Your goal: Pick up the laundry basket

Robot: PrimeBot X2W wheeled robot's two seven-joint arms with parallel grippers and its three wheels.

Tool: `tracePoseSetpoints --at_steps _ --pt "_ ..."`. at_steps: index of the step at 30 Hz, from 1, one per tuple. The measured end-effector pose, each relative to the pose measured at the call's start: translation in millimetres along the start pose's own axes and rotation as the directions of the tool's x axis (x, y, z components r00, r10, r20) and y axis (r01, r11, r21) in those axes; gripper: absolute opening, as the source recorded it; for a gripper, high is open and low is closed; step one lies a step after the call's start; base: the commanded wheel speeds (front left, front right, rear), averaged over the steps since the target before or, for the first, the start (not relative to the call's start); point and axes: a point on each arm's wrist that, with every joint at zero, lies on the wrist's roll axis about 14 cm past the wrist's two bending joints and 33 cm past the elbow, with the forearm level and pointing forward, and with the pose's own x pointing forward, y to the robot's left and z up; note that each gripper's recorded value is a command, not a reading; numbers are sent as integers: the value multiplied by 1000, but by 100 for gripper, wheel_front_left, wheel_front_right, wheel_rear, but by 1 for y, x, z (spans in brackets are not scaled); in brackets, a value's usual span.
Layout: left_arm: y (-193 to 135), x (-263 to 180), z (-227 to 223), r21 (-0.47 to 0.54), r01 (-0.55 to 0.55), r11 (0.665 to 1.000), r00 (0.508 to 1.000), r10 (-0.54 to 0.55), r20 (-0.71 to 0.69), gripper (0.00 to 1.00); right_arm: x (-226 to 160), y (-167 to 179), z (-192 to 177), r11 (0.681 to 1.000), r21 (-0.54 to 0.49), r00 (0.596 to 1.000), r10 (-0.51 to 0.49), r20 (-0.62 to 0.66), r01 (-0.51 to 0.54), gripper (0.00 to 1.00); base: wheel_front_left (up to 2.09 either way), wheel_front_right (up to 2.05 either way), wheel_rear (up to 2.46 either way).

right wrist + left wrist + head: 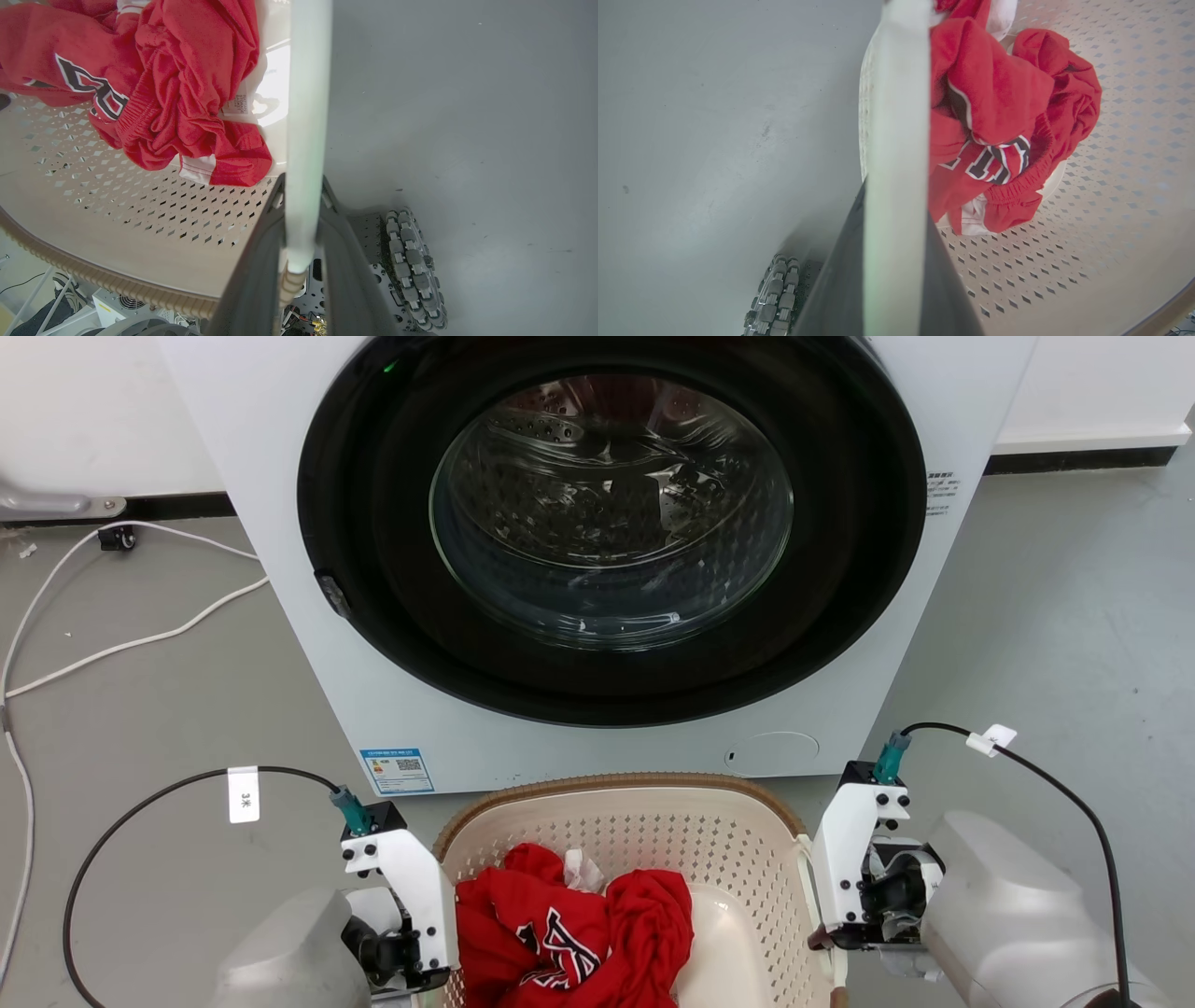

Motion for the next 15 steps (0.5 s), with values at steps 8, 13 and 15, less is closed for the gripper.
tracePoseSetpoints --at_steps 8,13,15 --pt "1 0 1 -2 -1 1000 1000 1 5 0 0 2 -4 1000 13 1000 13 -24 -13 0 0 0 0" --pt "1 -1 1 -4 -1 1000 1000 1 9 0 -1 2 -6 999 24 999 22 -30 -21 0 0 0 0" --pt "1 -1 1 -3 -1 1000 1000 1 9 0 -1 2 -6 1000 23 999 21 -31 -21 0 0 0 0"
